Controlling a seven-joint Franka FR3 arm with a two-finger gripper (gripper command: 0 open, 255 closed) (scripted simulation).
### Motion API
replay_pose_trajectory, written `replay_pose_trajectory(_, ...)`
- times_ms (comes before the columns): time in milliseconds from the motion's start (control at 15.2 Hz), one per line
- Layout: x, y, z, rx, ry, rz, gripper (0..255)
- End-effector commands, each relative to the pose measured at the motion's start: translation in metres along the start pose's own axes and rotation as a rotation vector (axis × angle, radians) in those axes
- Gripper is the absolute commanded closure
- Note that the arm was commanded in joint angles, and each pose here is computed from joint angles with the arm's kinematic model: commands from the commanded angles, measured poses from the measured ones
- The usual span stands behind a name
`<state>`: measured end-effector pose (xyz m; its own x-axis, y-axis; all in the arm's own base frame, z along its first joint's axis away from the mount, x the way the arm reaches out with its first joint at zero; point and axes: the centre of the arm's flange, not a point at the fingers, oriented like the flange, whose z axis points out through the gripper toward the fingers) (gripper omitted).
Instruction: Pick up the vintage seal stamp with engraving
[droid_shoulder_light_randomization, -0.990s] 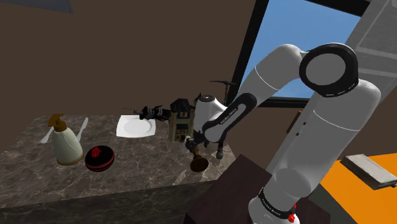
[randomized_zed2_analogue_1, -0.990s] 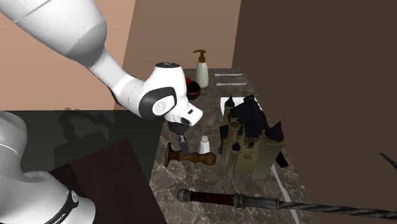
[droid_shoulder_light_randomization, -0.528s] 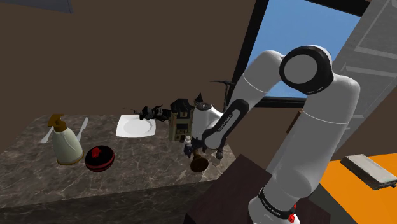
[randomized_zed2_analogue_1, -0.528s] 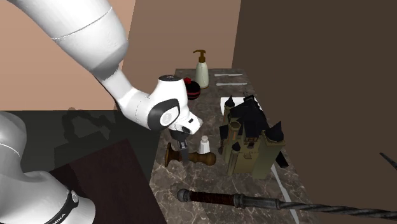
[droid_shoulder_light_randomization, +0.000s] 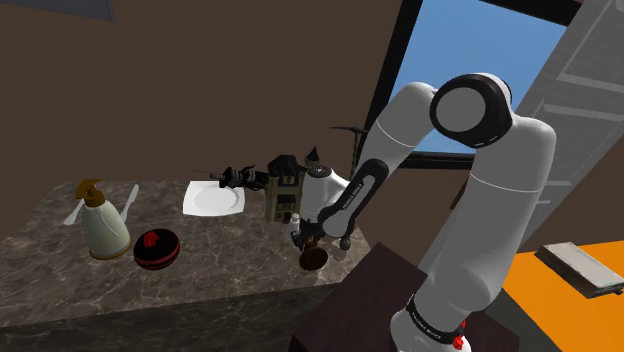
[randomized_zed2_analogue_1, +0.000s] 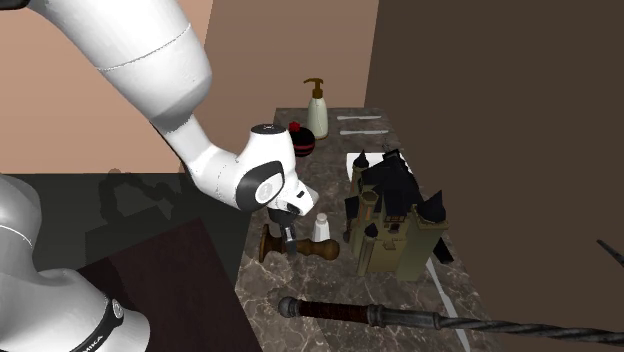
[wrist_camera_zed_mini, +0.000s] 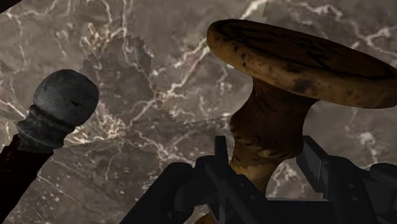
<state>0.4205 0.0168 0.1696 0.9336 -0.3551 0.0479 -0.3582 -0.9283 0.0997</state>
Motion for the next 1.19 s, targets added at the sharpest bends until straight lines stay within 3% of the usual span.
replay_pose_trajectory(0,0.000,0.000,0.000,0.000,0.000,0.000,255)
replay_pose_trajectory(264,0.000,0.000,0.000,0.000,0.000,0.000,255)
replay_pose_trajectory(1122,0.003,0.007,-0.068,0.000,0.000,0.000,255)
